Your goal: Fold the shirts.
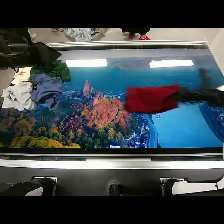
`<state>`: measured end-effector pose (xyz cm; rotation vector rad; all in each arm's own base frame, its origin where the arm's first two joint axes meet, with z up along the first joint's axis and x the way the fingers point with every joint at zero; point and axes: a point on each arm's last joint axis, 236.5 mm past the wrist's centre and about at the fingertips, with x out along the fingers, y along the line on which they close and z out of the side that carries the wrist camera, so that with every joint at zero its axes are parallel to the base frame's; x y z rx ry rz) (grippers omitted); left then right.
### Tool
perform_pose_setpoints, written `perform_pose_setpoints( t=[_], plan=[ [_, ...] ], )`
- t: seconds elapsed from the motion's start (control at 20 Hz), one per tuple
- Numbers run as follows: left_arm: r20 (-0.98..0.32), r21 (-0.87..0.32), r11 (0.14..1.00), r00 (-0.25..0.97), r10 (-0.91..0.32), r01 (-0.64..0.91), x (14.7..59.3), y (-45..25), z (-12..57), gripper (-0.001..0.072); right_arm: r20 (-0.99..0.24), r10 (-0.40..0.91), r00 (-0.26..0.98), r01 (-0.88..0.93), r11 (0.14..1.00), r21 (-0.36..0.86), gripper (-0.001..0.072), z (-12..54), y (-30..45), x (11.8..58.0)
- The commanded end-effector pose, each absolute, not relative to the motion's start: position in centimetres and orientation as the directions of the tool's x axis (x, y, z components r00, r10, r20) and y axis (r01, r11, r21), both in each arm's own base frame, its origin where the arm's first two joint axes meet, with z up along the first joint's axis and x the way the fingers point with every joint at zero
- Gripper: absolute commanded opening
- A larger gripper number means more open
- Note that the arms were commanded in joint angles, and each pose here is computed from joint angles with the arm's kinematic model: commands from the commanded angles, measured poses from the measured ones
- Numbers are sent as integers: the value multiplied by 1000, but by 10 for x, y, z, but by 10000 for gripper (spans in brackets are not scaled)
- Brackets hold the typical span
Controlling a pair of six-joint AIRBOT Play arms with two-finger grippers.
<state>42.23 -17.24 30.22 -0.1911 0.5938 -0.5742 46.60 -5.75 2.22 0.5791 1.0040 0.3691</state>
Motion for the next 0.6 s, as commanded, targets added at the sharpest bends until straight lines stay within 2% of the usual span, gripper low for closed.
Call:
perform_pose_setpoints(
  t=[0.0, 0.2, 0.45, 0.55],
  plan=[
    [-475, -331, 827, 677, -562, 455, 423, -173, 301, 29, -686, 432, 585, 114, 794, 597, 40, 47, -167, 423],
    [-475, -331, 827, 677, -562, 455, 423, -173, 301, 29, -734, 358, 577, 300, 743, 598, 40, 40, -248, 337],
    [-507, -343, 824, 649, -567, 452, 416, -174, 294, 29, -850, 278, 447, 544, 670, 505, 39, 12, -308, 214],
    [-513, -344, 823, 643, -568, 453, 415, -175, 292, 29, -873, 284, 397, 617, 622, 483, 39, -2, -307, 182]
  ],
)
